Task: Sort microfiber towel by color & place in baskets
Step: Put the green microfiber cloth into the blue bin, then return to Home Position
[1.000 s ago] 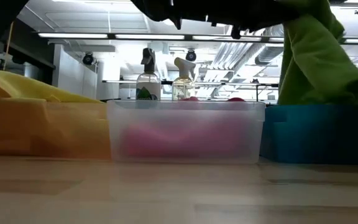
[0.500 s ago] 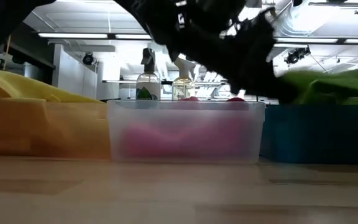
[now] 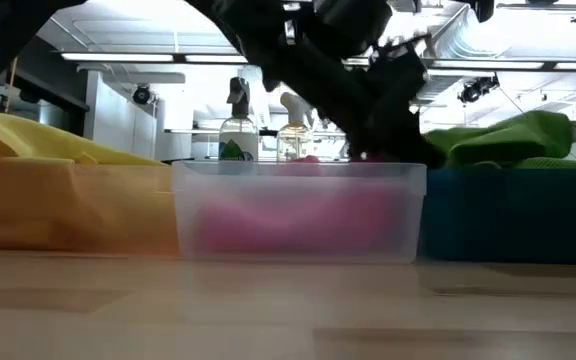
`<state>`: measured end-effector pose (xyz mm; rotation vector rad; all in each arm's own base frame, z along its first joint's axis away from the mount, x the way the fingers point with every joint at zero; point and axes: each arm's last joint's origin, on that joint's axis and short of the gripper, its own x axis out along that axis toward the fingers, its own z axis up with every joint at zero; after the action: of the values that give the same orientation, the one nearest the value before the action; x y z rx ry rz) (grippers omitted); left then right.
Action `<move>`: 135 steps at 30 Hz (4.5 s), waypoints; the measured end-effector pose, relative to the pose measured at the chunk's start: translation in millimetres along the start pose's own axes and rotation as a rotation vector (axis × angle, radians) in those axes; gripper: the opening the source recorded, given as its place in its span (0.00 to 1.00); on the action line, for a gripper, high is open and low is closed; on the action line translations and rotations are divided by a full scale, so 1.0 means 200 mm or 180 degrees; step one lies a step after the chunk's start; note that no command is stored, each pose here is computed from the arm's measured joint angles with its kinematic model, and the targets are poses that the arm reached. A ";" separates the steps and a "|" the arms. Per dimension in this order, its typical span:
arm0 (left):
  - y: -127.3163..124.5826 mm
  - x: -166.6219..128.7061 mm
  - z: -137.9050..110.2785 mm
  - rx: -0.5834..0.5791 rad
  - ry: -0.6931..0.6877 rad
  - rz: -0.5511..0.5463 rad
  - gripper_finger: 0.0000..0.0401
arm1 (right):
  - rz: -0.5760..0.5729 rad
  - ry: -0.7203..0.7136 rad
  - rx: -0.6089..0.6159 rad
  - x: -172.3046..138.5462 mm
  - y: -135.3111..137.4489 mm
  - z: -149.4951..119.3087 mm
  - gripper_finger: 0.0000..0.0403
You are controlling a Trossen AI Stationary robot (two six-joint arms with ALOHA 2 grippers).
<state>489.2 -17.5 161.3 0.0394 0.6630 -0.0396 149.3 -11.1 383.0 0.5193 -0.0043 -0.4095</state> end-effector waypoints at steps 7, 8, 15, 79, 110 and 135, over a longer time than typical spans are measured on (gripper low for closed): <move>0.02 -0.18 0.15 -0.0017 -0.0197 -0.0133 0.41 | -0.0076 0.0123 0.0014 0.00 -0.01 -0.02 0.64; 0.02 -0.21 0.16 -0.0017 -0.0203 -0.0158 0.43 | -0.0088 0.0143 0.0023 0.00 -0.01 -0.02 0.64; 0.08 -0.47 0.18 0.0162 0.0397 -0.0196 0.50 | -0.0389 0.0548 0.0240 -0.01 -0.06 -0.09 0.64; 0.22 -1.76 -0.46 -0.0855 -0.2356 0.0090 0.04 | -0.1689 0.1862 0.0358 0.22 0.06 -0.53 0.01; -0.02 -1.58 -1.07 -0.1887 -0.2837 0.0523 0.00 | -0.0163 0.1518 0.0345 0.48 -0.01 -0.28 0.01; 0.03 -1.61 -1.07 -0.1585 -0.3004 0.0638 0.00 | 0.0639 0.0742 0.0603 -0.03 -0.29 -0.55 0.00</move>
<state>104.2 6.0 191.6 -0.3749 -0.2896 0.2877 133.5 -2.1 260.0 0.7442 0.1298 -0.1510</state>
